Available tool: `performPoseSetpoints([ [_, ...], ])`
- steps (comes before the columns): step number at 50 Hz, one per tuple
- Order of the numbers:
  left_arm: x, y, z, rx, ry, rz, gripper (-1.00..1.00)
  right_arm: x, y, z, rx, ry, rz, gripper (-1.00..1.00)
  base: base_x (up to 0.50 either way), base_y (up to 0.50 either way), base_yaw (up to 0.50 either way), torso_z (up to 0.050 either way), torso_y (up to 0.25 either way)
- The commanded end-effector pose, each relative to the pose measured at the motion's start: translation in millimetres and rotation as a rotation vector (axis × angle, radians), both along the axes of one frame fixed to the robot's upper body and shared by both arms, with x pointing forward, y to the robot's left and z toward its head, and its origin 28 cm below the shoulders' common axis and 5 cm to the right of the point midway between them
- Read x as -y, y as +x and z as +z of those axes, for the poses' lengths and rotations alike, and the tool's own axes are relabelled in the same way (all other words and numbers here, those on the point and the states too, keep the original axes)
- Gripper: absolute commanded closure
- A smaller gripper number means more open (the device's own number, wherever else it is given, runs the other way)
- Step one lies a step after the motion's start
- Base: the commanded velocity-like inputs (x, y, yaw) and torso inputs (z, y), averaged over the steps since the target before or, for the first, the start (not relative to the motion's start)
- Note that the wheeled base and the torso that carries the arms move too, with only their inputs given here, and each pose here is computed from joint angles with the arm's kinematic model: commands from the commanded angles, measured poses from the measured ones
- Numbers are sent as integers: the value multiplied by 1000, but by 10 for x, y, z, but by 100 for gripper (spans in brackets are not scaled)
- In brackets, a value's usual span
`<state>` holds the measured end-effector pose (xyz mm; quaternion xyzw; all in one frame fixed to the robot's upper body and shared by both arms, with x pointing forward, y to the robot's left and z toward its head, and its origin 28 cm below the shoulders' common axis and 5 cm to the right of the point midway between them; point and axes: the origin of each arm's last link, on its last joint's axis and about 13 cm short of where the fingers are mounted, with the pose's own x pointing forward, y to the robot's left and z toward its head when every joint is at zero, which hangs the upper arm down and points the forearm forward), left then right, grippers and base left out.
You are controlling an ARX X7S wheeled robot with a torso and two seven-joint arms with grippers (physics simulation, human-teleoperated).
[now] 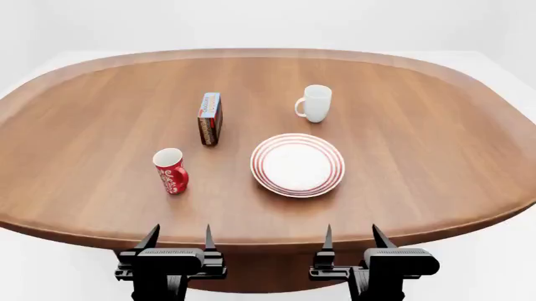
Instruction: Pick up the red mug and put it on the plate
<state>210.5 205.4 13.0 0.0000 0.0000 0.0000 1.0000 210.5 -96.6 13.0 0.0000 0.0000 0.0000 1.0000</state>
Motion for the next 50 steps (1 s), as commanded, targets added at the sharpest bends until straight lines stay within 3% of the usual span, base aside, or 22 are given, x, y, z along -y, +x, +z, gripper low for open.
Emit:
performPoseSetpoints([
  [1,-1,-28,31,-1,3,-6,-100,-1,-34,46,0,9,-2,-100,0,0,0,0,0],
  [11,7,-29,118,18,34,5,-100,38,-80,143,41,19,-30,-100,0,0,0,0,0],
  [14,-14,-34,208,18,11,11,-100,51,-93,165,55,-4,-41,-100,0,87,0,0,0],
  [24,-14,-98,347,40,-17,7,-100,58,-89,165,47,-27,-40,-100,0,500,0,0,0],
  [50,-10,-64,317,30,-17,18,-100,20,-79,142,16,-83,-12,-100,0,500,0,0,0],
])
